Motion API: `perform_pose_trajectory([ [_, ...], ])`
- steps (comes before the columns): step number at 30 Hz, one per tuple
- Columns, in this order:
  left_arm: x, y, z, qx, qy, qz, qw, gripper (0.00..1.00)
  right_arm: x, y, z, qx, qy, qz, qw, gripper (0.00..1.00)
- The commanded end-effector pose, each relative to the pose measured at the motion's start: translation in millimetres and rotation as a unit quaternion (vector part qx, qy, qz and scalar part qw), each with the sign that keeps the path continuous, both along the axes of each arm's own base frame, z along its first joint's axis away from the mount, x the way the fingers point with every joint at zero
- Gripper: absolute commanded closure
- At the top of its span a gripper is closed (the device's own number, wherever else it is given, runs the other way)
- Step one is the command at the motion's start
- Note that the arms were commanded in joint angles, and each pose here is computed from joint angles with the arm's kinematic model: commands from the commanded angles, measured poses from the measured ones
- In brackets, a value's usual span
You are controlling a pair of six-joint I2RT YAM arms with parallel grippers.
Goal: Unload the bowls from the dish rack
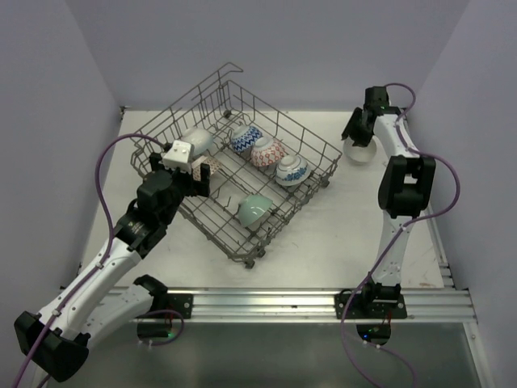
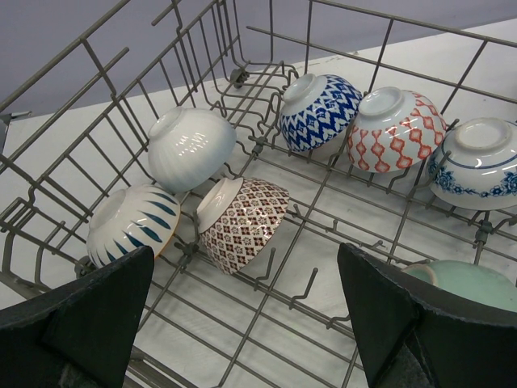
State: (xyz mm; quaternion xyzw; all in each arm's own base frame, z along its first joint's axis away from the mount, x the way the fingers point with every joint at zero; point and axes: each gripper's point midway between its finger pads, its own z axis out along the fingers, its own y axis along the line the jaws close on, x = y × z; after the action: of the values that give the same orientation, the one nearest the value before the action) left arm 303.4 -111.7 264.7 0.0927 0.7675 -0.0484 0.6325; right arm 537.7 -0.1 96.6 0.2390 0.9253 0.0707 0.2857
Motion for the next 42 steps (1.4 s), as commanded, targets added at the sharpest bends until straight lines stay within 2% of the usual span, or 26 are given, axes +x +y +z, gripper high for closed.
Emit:
perform_pose_trajectory([
  [1, 0.1, -2.9, 23.7, -0.015, -0.026, -0.004, 1.0, 0.0, 7.0, -2.2, 12.7, -0.014, -0.009, 0.01, 1.0, 0.5],
  [9, 0.3, -2.1, 24.1, -0.014, -0.027, -0.002, 1.0, 0.0, 3.0, -2.0, 30.6, -0.019, -0.018, 0.016, 1.0, 0.31],
  [18, 0.7, -3.1, 21.3, -0.011, -0.024, -0.004, 1.0, 0.0, -15.5, 9.4, 100.2, -0.011, -0.082, 0.017, 0.996, 0.28],
  [21, 1.2, -2.7, 20.8, -0.01, -0.025, -0.003, 1.0, 0.0, -34.2, 11.7, 141.8, -0.022, -0.124, 0.014, 0.992, 0.28],
  [22, 1.1, -4.1, 20.7, -0.011, -0.025, -0.006, 1.0, 0.0, -44.7, 26.2, 167.9, -0.028, -0.152, 0.025, 0.988, 0.28],
  [24, 0.7, -5.3, 20.4, -0.011, -0.026, -0.01, 1.0, 0.0, -60.7, 42.1, 177.2, -0.037, -0.168, 0.041, 0.984, 0.27],
  [25, 0.8, -6.8, 21.4, -0.013, -0.027, -0.015, 0.999, 0.0, -71.7, 48.1, 166.8, -0.036, -0.157, 0.047, 0.986, 0.27],
  [26, 0.3, -8.7, 21.4, -0.012, -0.029, -0.021, 0.999, 0.0, -85.0, 63.5, 189.8, -0.025, -0.192, 0.065, 0.979, 0.26],
  [27, -0.2, -10.4, 20.6, -0.012, -0.029, -0.026, 0.999, 0.0, -93.5, 70.5, 190.5, -0.017, -0.199, 0.073, 0.977, 0.25],
  [28, -0.7, -16.3, 19.5, -0.014, -0.03, -0.042, 0.999, 0.0, -109.0, 76.7, 168.7, -0.007, -0.18, 0.078, 0.981, 0.25],
  [29, -1.5, -20.3, 20.1, -0.016, -0.032, -0.054, 0.998, 0.0, -119.8, 87.5, 186.9, 0.006, -0.217, 0.092, 0.972, 0.25],
  [30, -1.9, -25.8, 21.6, -0.02, -0.035, -0.067, 0.997, 0.0, -131.9, 98.4, 186.5, 0.025, -0.223, 0.114, 0.968, 0.25],
  [32, -6.4, -46.2, 16.5, -0.025, -0.024, -0.12, 0.992, 0.0, -152.4, 109.8, 163.0, 0.039, -0.212, 0.132, 0.967, 0.24],
  [33, -8.5, -55.5, 14.4, -0.026, -0.019, -0.145, 0.989, 0.0, -168.4, 115.1, 174.1, 0.051, -0.232, 0.15, 0.96, 0.24],
  [35, -14.4, -83.8, 14.0, -0.029, 0.0, -0.221, 0.975, 0.0, -186.5, 117.5, 158.3, 0.054, -0.225, 0.166, 0.959, 0.23],
  [42, -5.9, -127.8, -20.8, -0.014, 0.094, -0.297, 0.95, 0.0, -230.0, 115.7, 145.9, 0.041, -0.229, 0.221, 0.947, 0.19],
])
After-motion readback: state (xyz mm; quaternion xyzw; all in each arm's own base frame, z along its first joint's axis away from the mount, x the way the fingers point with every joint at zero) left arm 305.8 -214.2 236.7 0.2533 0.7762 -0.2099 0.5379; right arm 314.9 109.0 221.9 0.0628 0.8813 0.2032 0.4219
